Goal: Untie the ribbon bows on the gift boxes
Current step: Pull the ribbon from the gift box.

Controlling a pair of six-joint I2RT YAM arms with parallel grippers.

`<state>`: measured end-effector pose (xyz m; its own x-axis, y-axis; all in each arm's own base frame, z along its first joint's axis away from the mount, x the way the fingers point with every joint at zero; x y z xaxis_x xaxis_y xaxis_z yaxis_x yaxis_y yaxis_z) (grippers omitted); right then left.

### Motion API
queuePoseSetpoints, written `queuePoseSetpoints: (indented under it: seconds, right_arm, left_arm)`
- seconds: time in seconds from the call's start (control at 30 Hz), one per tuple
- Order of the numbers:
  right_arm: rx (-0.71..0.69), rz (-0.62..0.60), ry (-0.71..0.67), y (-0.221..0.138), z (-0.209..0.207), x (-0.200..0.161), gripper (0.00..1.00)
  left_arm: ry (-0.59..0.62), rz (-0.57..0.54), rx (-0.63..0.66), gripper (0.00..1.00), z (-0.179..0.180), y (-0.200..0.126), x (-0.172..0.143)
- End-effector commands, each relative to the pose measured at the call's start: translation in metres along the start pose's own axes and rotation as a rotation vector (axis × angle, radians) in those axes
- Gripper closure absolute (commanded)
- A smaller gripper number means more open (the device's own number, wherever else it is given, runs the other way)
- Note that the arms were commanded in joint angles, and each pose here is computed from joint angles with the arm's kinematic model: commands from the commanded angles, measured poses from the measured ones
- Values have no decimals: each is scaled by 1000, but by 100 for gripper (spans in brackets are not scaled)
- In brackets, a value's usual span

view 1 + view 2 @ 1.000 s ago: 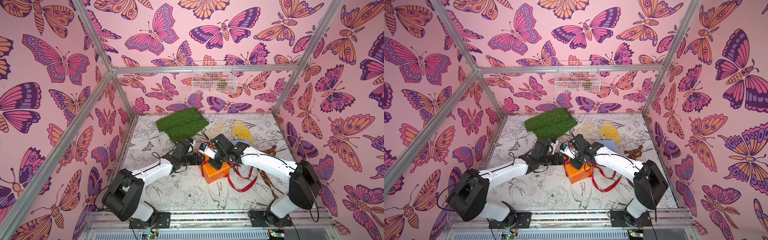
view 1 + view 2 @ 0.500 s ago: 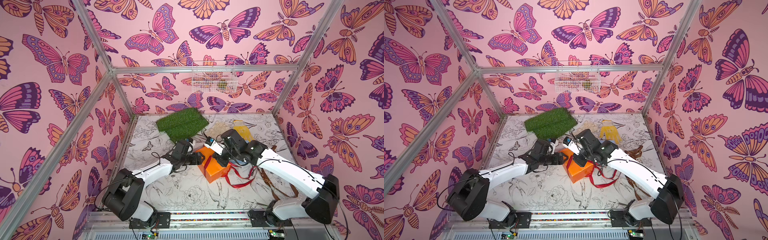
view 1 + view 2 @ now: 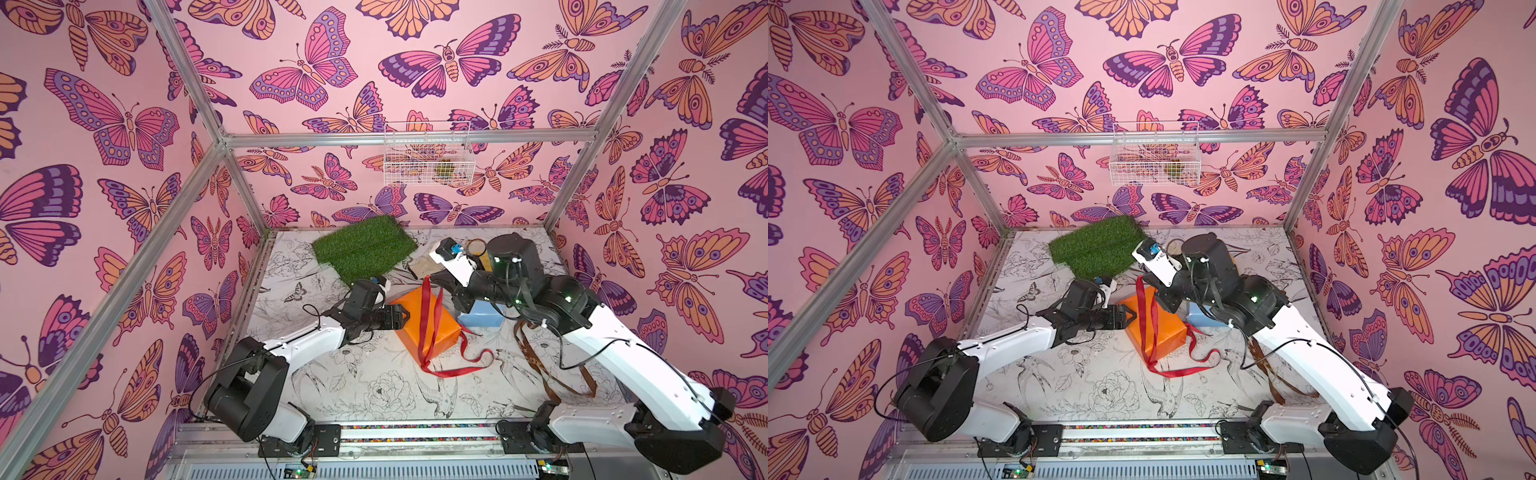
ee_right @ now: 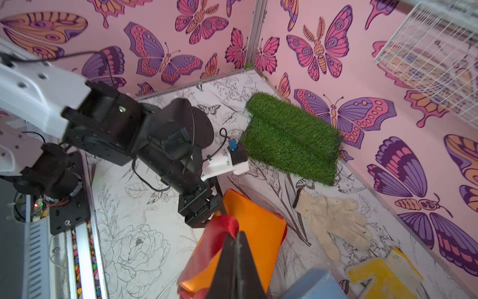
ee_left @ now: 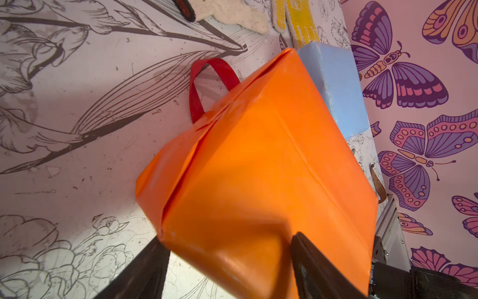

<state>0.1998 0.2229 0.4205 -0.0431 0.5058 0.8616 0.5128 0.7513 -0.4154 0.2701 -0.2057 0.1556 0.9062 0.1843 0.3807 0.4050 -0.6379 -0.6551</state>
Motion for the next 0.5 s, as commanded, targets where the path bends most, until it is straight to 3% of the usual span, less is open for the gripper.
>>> queuePoseSetpoints:
  seconds: [0.0, 0.27, 0.47]
  right_arm:
    - [-26, -158, -8, -29, -5, 35, 100]
    - [-146, -349, -22, -87, -16, 75, 100]
    - [-411, -371, -48, -130, -35, 85, 100]
  left_arm:
    - [-11, 66, 76, 25, 18, 6, -13]
    - [-14, 73, 81, 25, 21, 6, -15]
    - [-11, 67, 73, 25, 19, 4, -14]
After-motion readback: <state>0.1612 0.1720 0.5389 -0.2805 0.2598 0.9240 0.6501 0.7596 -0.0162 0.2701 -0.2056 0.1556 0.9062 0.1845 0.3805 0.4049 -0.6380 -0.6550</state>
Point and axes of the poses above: each gripper's point midway between its finger pads, its own y axis out along the fingers, its own z axis along the line the jaws close on, x = y × z, the point moved 8 cm from there along -y, back along the fingers, and after that the axes turned 11 degrees about -y, right-handed, at the moved point
